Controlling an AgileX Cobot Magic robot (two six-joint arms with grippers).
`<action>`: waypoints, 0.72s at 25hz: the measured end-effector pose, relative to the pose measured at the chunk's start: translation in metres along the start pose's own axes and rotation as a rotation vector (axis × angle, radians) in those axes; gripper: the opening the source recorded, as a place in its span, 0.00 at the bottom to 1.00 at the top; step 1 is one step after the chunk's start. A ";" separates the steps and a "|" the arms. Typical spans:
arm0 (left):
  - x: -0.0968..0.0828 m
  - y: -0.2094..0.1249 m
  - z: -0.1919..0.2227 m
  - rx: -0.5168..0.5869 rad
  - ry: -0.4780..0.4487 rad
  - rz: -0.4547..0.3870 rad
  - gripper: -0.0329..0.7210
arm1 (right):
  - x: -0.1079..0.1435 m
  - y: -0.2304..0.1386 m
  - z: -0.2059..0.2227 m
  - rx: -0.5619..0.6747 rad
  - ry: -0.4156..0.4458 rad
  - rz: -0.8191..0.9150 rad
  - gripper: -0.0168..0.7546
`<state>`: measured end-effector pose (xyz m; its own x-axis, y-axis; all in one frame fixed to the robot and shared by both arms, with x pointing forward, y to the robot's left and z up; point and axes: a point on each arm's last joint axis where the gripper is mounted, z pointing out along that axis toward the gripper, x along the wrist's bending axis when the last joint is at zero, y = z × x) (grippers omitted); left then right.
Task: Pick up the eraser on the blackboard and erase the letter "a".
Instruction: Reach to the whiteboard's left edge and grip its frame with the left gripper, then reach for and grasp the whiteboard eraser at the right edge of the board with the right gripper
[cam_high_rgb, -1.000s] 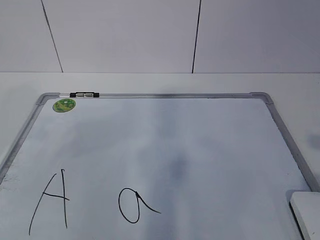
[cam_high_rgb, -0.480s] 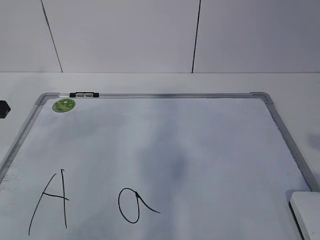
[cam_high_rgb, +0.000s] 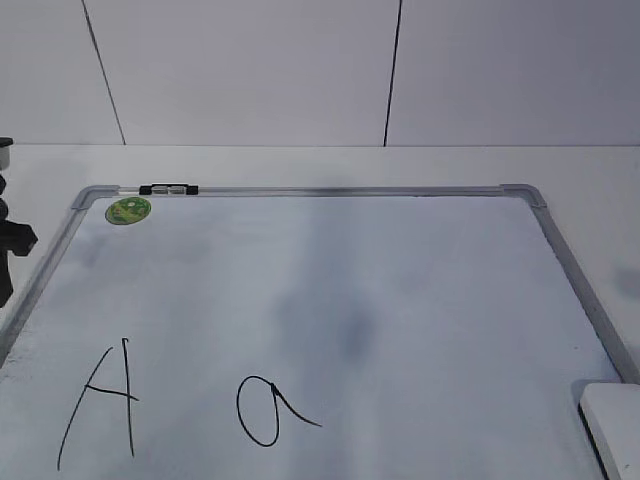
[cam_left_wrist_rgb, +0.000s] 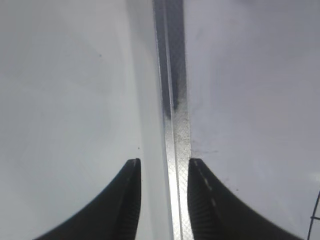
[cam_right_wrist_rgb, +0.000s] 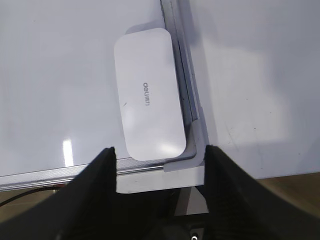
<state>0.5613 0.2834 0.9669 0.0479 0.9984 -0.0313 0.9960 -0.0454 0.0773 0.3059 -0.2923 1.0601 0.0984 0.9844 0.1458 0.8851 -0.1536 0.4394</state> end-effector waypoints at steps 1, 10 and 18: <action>0.000 0.001 0.003 0.003 0.000 0.001 0.36 | 0.000 0.000 0.000 0.000 0.000 0.000 0.58; 0.001 0.005 0.020 0.024 0.001 0.000 0.36 | 0.000 0.000 0.000 0.000 0.000 0.000 0.58; 0.001 0.009 0.039 0.059 0.001 -0.002 0.36 | 0.000 0.000 0.000 0.000 0.000 0.000 0.58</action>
<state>0.5734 0.2830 0.9283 0.0460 0.9985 -0.0300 0.9988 -0.0454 0.0184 0.3059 -0.2923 1.0601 0.0984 0.9844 0.1458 0.8849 -0.1536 0.4398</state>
